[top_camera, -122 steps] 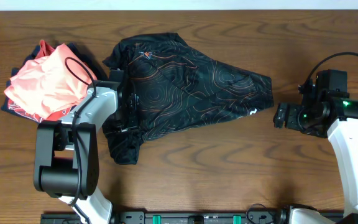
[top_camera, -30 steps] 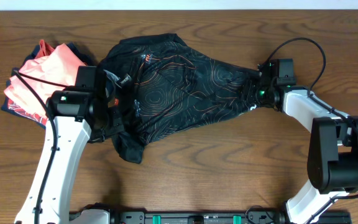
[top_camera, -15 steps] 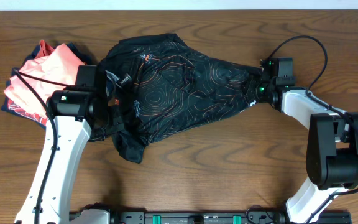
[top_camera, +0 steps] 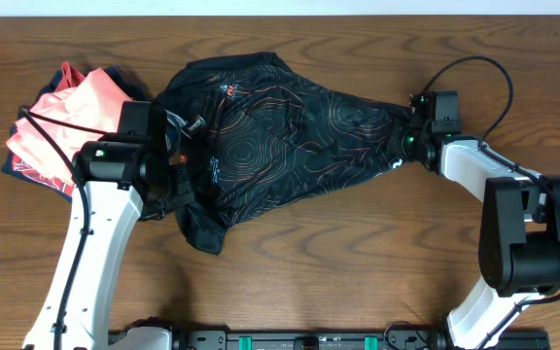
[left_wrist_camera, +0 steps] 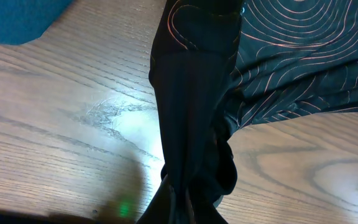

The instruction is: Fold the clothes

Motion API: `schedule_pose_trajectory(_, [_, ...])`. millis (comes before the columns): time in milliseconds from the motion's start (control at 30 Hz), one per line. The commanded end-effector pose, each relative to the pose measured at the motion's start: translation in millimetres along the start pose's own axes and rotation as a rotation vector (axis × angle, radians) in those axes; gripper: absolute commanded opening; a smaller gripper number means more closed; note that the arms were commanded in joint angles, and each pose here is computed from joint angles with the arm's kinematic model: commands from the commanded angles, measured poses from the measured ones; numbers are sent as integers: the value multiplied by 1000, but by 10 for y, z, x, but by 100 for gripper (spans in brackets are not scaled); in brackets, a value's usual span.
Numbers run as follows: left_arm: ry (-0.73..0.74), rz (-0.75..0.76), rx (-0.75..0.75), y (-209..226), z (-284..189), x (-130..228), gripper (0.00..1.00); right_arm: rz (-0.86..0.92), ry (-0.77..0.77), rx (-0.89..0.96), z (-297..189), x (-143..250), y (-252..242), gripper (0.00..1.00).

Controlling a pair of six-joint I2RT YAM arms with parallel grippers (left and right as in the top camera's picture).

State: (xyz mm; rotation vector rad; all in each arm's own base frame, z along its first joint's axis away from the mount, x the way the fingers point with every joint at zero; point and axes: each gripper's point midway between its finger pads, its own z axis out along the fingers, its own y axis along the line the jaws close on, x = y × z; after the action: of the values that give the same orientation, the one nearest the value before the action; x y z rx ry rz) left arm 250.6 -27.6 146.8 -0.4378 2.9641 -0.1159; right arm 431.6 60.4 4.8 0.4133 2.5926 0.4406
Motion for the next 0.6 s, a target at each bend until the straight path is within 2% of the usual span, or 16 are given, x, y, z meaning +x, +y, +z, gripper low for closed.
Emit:
schedule_pose_trajectory(0, [-12, 9, -10, 20, -16, -39, 6, 4, 6, 34, 29, 32, -73, 1])
schedule_pose_trajectory(200, [-14, 9, -9, 18, -16, -44, 6, 24, -47, 37, -277, -200, -92, 3])
schedule_pose_trajectory(267, [-15, 9, -9, 17, -16, -46, 6, 29, -94, 31, -425, -333, -88, 29])
schedule_pose_trajectory(300, [-15, 9, -9, 17, -16, -47, 6, 32, -113, 27, -489, -387, -86, 32])
schedule_pose_trajectory(567, [-22, 9, -6, 10, -16, -64, 6, 33, -29, 52, -291, -153, -122, 39])
